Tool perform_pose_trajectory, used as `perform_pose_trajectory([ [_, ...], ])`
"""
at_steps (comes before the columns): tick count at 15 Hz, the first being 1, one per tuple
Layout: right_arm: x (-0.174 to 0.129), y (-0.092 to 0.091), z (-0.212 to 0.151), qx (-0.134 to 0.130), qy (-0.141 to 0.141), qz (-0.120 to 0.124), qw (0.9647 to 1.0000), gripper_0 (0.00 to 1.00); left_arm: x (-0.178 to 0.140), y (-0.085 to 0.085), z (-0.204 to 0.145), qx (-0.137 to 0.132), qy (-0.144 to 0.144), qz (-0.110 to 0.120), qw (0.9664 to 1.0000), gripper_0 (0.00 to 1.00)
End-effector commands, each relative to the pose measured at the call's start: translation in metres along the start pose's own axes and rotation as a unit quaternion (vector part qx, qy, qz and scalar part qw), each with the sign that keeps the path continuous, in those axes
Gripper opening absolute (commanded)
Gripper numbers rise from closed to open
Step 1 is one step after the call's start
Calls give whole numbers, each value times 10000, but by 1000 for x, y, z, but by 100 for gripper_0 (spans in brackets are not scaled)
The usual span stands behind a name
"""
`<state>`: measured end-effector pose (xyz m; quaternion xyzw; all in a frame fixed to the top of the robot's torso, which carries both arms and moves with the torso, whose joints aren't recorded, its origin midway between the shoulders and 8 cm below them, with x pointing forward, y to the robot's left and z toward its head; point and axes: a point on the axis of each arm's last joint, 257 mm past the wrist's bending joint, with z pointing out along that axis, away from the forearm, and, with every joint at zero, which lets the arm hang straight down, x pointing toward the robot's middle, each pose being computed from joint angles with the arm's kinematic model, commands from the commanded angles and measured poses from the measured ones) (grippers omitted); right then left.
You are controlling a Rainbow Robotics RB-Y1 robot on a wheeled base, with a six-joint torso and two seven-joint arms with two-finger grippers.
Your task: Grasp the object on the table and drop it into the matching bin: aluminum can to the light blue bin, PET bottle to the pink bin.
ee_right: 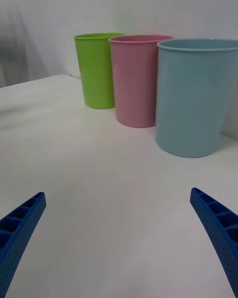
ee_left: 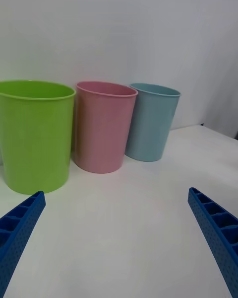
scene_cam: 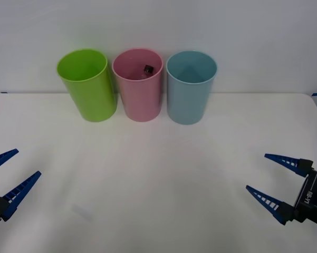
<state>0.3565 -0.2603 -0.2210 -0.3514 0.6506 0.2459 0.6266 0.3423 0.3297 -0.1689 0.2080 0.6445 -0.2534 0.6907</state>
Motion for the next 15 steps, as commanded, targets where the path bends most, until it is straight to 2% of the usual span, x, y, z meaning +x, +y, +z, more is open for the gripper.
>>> perform_pose_trajectory([
  [1,14,-9,-21,79,92,203,9997,100,0,0,0,0,0,0,10000,100],
  [3,20,-14,-33,141,123,312,9993,100,0,0,0,0,0,0,10000,100],
  [9,25,-16,-46,190,171,394,9989,100,0,0,0,0,0,0,10000,100],
  [11,31,-14,-48,175,281,365,9988,100,0,0,0,0,0,0,10000,100],
  [15,31,-14,-48,175,281,365,9988,100,0,0,0,0,0,0,10000,100],
])
